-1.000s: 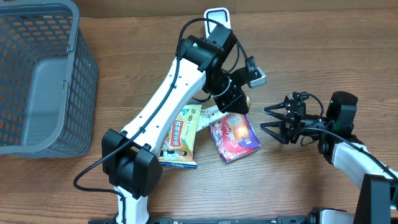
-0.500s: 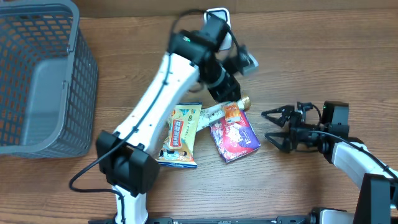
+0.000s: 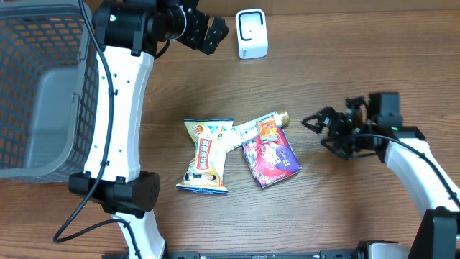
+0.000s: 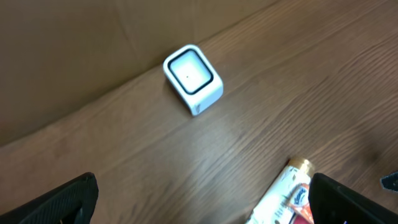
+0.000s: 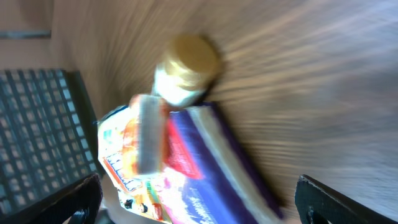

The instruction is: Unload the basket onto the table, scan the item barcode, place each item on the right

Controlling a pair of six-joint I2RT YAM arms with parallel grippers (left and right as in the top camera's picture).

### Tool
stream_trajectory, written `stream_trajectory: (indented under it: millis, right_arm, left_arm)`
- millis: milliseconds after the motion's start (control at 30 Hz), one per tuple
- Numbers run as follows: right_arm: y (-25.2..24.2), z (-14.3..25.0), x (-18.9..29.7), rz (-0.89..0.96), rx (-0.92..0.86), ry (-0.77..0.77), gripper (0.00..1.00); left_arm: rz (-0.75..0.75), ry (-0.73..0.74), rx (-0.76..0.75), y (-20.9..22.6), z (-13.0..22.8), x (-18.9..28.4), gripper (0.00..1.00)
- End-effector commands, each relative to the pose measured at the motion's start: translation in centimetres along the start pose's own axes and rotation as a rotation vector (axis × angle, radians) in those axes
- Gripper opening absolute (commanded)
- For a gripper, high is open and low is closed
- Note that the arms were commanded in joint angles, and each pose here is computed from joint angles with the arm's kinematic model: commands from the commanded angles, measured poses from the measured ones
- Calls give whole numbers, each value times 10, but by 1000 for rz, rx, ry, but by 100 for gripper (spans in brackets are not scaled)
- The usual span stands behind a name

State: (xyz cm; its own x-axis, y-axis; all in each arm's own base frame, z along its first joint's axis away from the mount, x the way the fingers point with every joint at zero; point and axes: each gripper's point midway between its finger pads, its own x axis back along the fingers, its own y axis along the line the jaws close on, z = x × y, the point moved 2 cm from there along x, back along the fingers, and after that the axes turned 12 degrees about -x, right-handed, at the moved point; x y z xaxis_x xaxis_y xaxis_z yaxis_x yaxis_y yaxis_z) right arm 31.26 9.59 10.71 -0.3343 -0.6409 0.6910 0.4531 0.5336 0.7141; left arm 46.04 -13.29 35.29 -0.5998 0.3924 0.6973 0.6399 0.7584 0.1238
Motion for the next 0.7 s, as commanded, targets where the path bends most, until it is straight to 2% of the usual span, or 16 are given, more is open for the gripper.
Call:
stream_trajectory:
  millis: [0, 133, 267, 433, 667]
  right_arm:
    - [23, 10, -14, 93, 130, -57, 100]
    - [25, 21, -27, 136, 67, -49, 100]
    - [36, 23, -37, 56, -6, 9, 99]
    - [41, 21, -50, 12, -136, 45, 90]
    - [44, 31, -54, -19, -210, 138, 88]
  left_arm:
    - [-33, -10, 32, 6, -1, 12, 100]
    - [-50, -12, 43, 14, 1, 14, 100]
    - [-59, -5, 63, 21, 5, 16, 100]
    - [-57, 8, 70, 21, 9, 16, 100]
    - [-51, 24, 76, 20, 13, 16, 100]
